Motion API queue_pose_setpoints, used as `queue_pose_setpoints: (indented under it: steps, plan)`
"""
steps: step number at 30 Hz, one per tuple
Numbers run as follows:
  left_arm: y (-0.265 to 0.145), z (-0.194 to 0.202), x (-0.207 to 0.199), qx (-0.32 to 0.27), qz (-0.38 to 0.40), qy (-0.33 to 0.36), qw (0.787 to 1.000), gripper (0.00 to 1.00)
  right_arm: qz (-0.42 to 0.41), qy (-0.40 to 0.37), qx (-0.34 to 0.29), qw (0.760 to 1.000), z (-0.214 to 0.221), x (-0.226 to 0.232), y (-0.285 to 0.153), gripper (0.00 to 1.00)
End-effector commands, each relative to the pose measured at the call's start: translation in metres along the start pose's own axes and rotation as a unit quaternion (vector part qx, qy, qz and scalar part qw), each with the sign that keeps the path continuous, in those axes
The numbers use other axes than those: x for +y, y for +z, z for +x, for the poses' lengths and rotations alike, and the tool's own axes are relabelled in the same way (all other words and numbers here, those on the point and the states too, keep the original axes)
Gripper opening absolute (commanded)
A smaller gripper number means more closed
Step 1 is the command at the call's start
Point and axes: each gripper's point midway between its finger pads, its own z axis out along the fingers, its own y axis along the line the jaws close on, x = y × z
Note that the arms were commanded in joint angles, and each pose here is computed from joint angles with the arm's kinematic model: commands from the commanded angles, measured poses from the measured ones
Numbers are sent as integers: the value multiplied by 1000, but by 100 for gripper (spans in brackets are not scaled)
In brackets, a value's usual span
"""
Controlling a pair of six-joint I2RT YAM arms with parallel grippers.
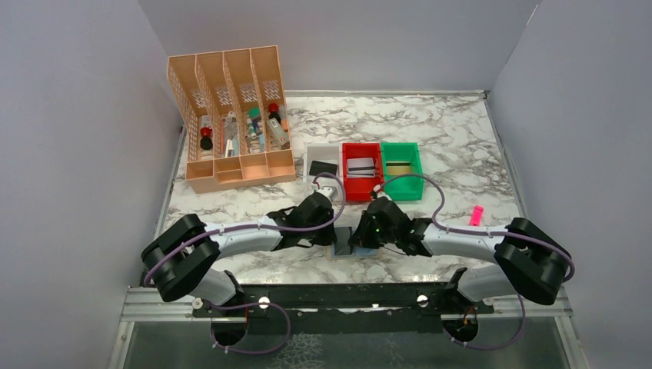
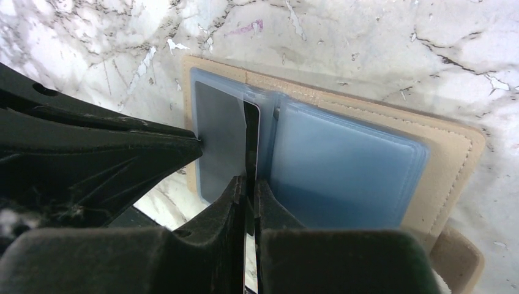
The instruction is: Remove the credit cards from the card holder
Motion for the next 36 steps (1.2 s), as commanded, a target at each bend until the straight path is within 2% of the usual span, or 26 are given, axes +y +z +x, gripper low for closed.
queue_pose_setpoints:
  steps: [1, 13, 21, 23, 26, 36]
  plan:
    - [4, 26, 40, 36, -79, 21, 996, 9, -49, 15, 10, 999, 2, 9, -3, 9]
    - [7, 27, 40, 39, -82, 26, 995, 7, -89, 30, 22, 995, 2, 18, -6, 16]
    - [7, 26, 40, 39, -83, 27, 995, 7, -83, 43, 24, 995, 4, 11, -6, 2]
    - [7, 26, 42, 40, -87, 28, 995, 7, -80, 45, 25, 995, 4, 8, -7, 2]
    - [6, 26, 43, 39, -91, 28, 995, 7, -80, 50, 31, 995, 4, 3, -9, 8]
    - [8, 28, 45, 44, -96, 30, 994, 6, -53, 49, 45, 996, 8, -15, -9, 6]
